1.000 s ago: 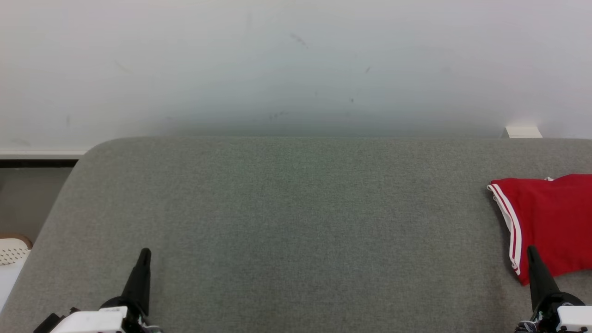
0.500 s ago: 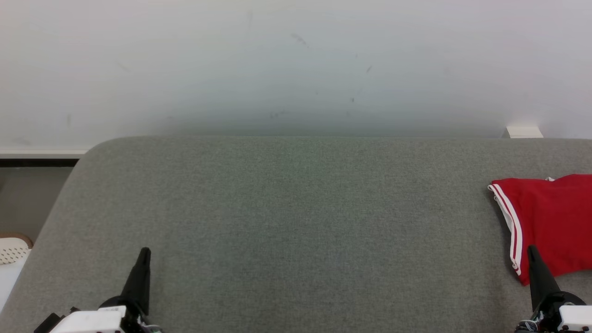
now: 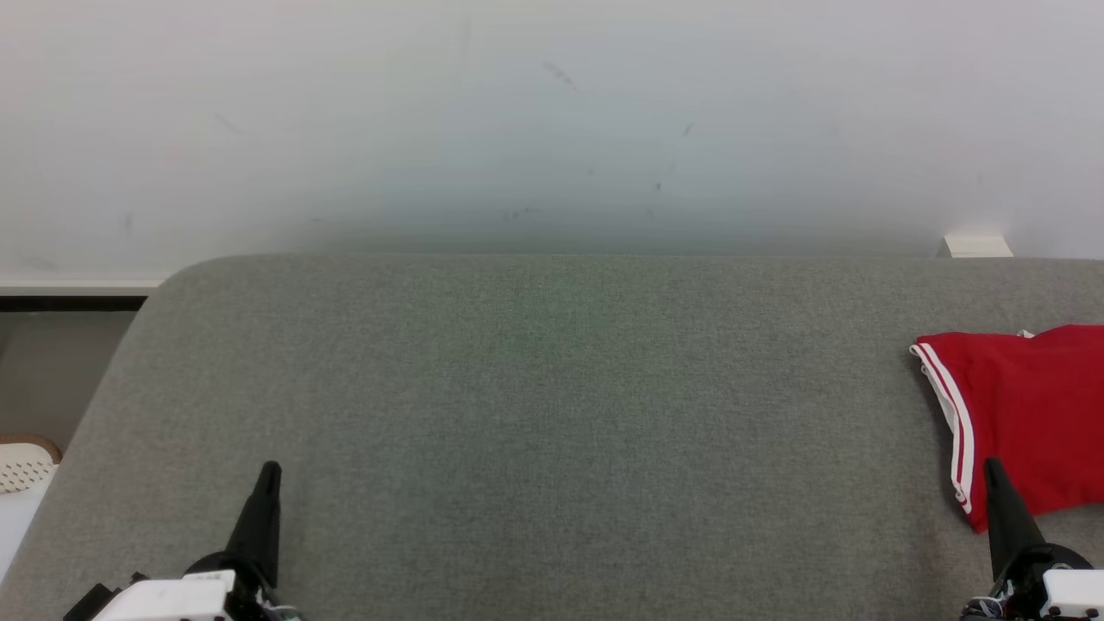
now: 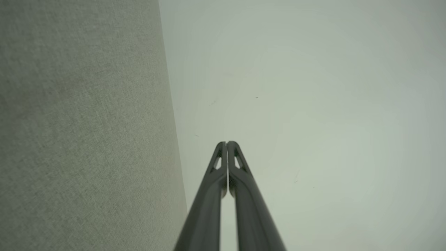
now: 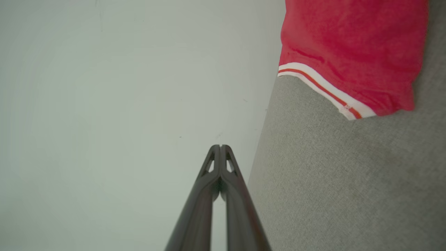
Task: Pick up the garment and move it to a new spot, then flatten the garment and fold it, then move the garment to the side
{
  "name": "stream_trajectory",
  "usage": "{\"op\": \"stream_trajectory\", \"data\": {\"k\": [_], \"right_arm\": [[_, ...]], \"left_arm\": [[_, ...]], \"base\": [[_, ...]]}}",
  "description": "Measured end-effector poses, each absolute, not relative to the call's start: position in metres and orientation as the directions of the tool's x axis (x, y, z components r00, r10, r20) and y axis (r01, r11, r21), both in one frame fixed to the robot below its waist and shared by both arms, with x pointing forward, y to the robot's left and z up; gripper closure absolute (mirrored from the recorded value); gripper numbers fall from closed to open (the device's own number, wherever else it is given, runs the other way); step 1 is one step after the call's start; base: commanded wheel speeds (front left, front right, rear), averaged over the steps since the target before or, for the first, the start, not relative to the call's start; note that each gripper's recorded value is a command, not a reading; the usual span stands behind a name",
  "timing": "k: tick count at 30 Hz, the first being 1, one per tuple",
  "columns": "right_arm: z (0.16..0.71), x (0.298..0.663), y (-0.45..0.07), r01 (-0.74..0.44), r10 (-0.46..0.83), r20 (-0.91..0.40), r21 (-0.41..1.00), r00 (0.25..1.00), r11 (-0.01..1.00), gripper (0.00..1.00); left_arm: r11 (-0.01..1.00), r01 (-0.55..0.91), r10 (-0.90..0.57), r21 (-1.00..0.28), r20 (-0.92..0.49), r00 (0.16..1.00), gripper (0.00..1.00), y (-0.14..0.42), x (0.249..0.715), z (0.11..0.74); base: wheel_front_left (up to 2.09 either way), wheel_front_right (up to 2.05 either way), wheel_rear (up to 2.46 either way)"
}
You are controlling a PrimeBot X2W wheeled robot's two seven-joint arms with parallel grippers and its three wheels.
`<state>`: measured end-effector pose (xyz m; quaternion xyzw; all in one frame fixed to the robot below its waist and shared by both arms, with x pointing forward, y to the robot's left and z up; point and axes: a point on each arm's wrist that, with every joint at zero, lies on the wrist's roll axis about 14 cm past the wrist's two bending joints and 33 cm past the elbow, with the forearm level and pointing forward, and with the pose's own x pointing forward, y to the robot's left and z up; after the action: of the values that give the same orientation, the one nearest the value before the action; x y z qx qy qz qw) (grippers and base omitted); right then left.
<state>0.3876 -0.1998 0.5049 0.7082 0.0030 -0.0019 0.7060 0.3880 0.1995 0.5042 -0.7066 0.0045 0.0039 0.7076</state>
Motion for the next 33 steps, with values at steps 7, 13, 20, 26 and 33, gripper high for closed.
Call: {"op": "stream_trajectory", "data": {"k": [7,13,20,26,33], "right_arm": [[0.5049,0.3876,-0.1999,0.007,0.001,-0.007,1.0,1.0,-0.003,1.0],[0.5049,0.3876,-0.1999,0.007,0.001,-0.007,1.0,1.0,-0.004,1.0],[0.5049,0.3876,-0.1998,0.007,0.001,-0.007,1.0,1.0,-0.004,1.0],[0.5049,0.3876,-0.1998,0.007,0.001,-0.007,1.0,1.0,-0.004,1.0],[0.5049,0.3876,-0.1998,0.007,0.001,-0.007,1.0,1.0,-0.004,1.0]], "left_arm": [[0.002,-0.012,-0.001,-1.0,-0.012,1.0,1.0,0.1995,0.3881,0.5042],[0.002,-0.012,-0.001,-1.0,-0.012,1.0,1.0,0.1995,0.388,0.5042],[0.002,-0.012,-0.001,-1.0,-0.012,1.0,1.0,0.1995,0.3881,0.5042],[0.002,-0.012,-0.001,-1.0,-0.012,1.0,1.0,0.1995,0.3881,0.5042],[0.002,-0.012,-0.001,-1.0,-0.012,1.0,1.0,0.1995,0.3881,0.5042]], "base": [[0.0,0.0,0.0],[0.0,0.0,0.0],[0.0,0.0,0.0],[0.0,0.0,0.0],[0.0,0.0,0.0]]}}
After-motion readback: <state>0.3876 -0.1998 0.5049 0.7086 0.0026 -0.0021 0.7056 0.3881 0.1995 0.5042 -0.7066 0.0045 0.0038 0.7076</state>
